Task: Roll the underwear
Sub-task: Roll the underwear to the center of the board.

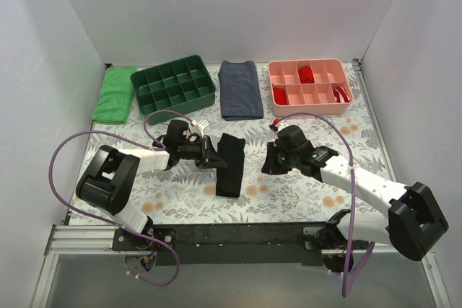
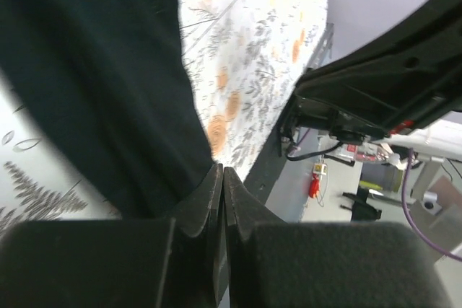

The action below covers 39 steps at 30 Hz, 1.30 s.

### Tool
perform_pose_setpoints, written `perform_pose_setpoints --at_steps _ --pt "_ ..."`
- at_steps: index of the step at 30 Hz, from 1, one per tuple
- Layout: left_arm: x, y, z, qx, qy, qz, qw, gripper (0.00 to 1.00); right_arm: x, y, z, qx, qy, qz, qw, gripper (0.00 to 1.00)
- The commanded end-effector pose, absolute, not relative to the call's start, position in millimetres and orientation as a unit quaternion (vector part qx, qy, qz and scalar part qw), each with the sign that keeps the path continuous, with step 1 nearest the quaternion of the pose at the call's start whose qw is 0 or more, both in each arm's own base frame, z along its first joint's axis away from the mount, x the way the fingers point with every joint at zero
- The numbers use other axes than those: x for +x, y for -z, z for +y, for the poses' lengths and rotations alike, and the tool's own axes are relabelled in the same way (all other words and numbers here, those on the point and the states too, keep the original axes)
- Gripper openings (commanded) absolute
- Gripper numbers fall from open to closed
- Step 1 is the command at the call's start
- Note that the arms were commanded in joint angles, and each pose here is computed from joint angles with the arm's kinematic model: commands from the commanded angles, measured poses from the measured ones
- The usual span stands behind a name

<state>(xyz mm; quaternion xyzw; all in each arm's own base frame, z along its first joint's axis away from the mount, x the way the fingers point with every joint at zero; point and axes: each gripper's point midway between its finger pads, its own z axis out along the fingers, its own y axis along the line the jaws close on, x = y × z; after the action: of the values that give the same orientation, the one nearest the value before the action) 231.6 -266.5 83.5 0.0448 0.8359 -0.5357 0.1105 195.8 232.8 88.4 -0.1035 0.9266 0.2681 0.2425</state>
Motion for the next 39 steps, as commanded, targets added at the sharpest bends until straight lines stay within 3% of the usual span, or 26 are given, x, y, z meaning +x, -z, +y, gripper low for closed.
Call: perform_pose_setpoints --at_steps 1,17,18,19,21,22,23,25,26,28,39 --pt "235 -67 -260 0.028 0.507 0.853 0.123 0.0 202 -105 248 -0.114 -0.289 0.916 0.255 0.14" --pt "239 -50 -249 -0.004 0.461 0.877 0.134 0.01 195 -96 259 -0.125 -0.284 0.919 0.241 0.15" --pt "240 -53 -249 -0.006 0.462 0.876 0.136 0.05 195 -94 258 -0.124 -0.283 0.921 0.239 0.16" --pt "241 -57 -250 -0.006 0.466 0.874 0.139 0.23 194 -93 258 -0.124 -0.283 0.921 0.239 0.18" --pt "243 -70 -252 -0.002 0.476 0.866 0.15 0.25 193 -93 259 -0.12 -0.285 0.921 0.238 0.19" --pt "244 -74 -252 -0.002 0.478 0.865 0.153 0.34 193 -91 257 -0.118 -0.284 0.922 0.237 0.21" --pt "245 -78 -253 0.0 0.479 0.864 0.156 0.57 192 -92 258 -0.117 -0.286 0.921 0.238 0.21" --pt "248 -91 -255 0.005 0.487 0.858 0.165 0.68 190 -91 258 -0.115 -0.287 0.921 0.236 0.21" --pt "248 -94 -255 0.003 0.489 0.857 0.166 0.85 190 -92 257 -0.113 -0.288 0.921 0.238 0.22" --pt "248 -104 -258 0.004 0.5 0.849 0.169 0.96 190 -93 256 -0.109 -0.286 0.921 0.241 0.23" --pt "228 -131 -273 0.026 0.592 0.796 0.124 0.98 192 -104 240 -0.084 -0.27 0.92 0.27 0.28"
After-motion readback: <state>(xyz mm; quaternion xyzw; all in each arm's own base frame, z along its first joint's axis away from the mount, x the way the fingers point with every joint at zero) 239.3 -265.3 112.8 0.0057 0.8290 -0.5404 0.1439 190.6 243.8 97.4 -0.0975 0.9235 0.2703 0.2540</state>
